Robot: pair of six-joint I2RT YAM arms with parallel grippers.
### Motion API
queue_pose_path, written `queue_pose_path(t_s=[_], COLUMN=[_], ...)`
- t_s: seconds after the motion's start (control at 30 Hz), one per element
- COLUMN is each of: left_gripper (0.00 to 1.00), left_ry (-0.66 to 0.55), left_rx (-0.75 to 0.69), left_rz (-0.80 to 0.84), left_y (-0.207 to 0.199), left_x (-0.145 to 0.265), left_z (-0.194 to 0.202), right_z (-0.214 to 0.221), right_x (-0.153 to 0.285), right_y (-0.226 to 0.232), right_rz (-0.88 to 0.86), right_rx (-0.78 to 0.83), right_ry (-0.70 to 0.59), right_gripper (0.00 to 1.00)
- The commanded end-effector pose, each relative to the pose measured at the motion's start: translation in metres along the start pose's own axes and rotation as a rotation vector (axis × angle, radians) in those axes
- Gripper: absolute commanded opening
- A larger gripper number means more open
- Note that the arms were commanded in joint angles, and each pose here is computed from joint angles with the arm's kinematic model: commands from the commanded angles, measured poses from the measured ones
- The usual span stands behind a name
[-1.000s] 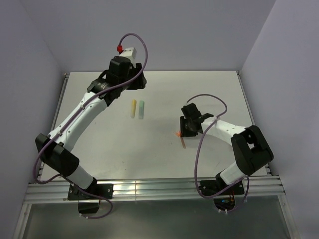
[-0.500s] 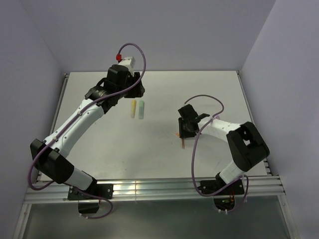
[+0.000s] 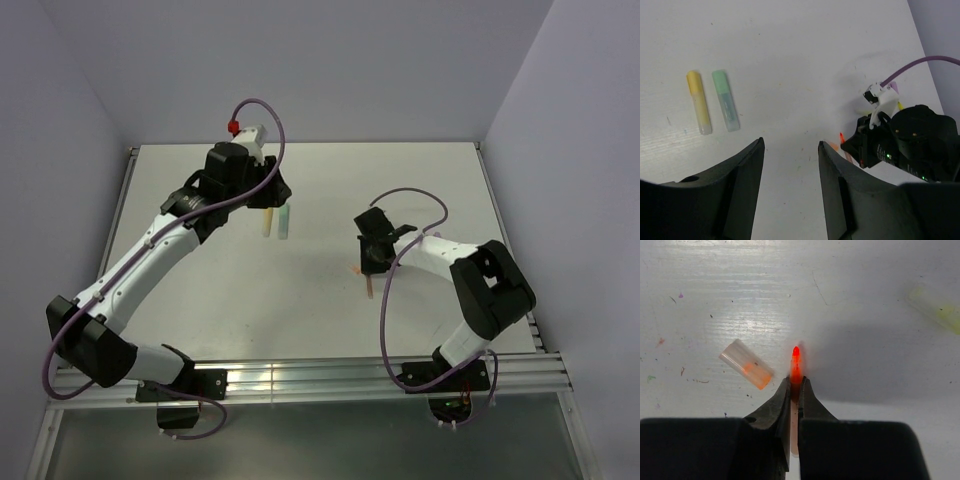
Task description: Insert the pens into the pen caps
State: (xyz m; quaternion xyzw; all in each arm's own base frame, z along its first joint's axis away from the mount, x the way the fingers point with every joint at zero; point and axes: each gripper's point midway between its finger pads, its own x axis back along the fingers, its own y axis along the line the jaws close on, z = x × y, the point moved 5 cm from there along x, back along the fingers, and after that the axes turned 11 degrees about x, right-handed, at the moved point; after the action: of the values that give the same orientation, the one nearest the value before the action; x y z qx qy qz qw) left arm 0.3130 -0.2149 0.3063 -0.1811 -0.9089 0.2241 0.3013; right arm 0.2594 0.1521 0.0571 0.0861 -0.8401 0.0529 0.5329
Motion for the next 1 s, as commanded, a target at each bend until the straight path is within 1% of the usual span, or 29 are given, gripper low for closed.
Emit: queue_pose_path(t_s=[0.0,0.03,0.07,0.1,0.13,0.17,0.2,0.23,0.3,0.33,0.47,0.5,0.57,0.77,0.97], left_gripper=[0.52,0.52,0.52,0.52,0.52,0.54,0.55,0.56,0.57,0.59,0.61,0.61,0.62,0.61,0.59], left_ry=[-0.041,-0.018,-0.014,-0.033,-0.017,-0.035,-0.027,-0.044,-0.061,-0.079,-0.07,-0.049,-0.047,-0.008,0.039], left_rx=[0.031,0.048,0.057,0.066,0.097,0.107,0.121,0.147,0.16,0.176,0.199,0.193,0.198,0.199,0.19], left_rz=[0.123,0.134,0.178,0.221,0.233,0.273,0.309,0.348,0.427,0.471,0.602,0.646,0.69,0.709,0.686], left_y=[-0.017,-0.015,-0.02,-0.025,-0.021,-0.024,-0.027,-0.027,-0.032,-0.034,-0.041,-0.044,-0.047,-0.048,-0.048], left_x=[0.018,0.016,0.023,0.025,0.022,0.031,0.033,0.031,0.042,0.045,0.052,0.055,0.058,0.051,0.036], left_z=[-0.007,0.001,0.003,0.002,0.013,0.012,0.017,0.022,0.025,0.027,0.037,0.041,0.044,0.053,0.064], right_z=[0.001,-0.003,-0.004,-0.01,-0.019,-0.023,-0.031,-0.04,-0.054,-0.06,-0.083,-0.088,-0.098,-0.119,-0.129], right_x=[0.0,0.005,0.01,0.017,0.031,0.039,0.05,0.067,0.09,0.108,0.15,0.158,0.172,0.204,0.226], right_y=[-0.004,-0.004,-0.005,-0.005,-0.005,-0.005,-0.003,-0.002,0.002,0.006,0.023,0.025,0.028,0.039,0.057], right_rz=[0.052,0.051,0.058,0.06,0.05,0.05,0.034,0.009,-0.038,-0.087,-0.258,-0.278,-0.313,-0.395,-0.429], right_rx=[-0.015,-0.022,-0.027,-0.036,-0.047,-0.066,-0.079,-0.096,-0.139,-0.156,-0.251,-0.264,-0.301,-0.353,-0.341], right_ry=[0.01,-0.004,-0.01,-0.034,-0.083,-0.103,-0.143,-0.195,-0.267,-0.317,-0.458,-0.482,-0.537,-0.63,-0.662], right_gripper=[0.0,0.0,0.0,0.0,0.0,0.0,0.0,0.0,0.0,0.0,0.0,0.0,0.0,0.0,0.0])
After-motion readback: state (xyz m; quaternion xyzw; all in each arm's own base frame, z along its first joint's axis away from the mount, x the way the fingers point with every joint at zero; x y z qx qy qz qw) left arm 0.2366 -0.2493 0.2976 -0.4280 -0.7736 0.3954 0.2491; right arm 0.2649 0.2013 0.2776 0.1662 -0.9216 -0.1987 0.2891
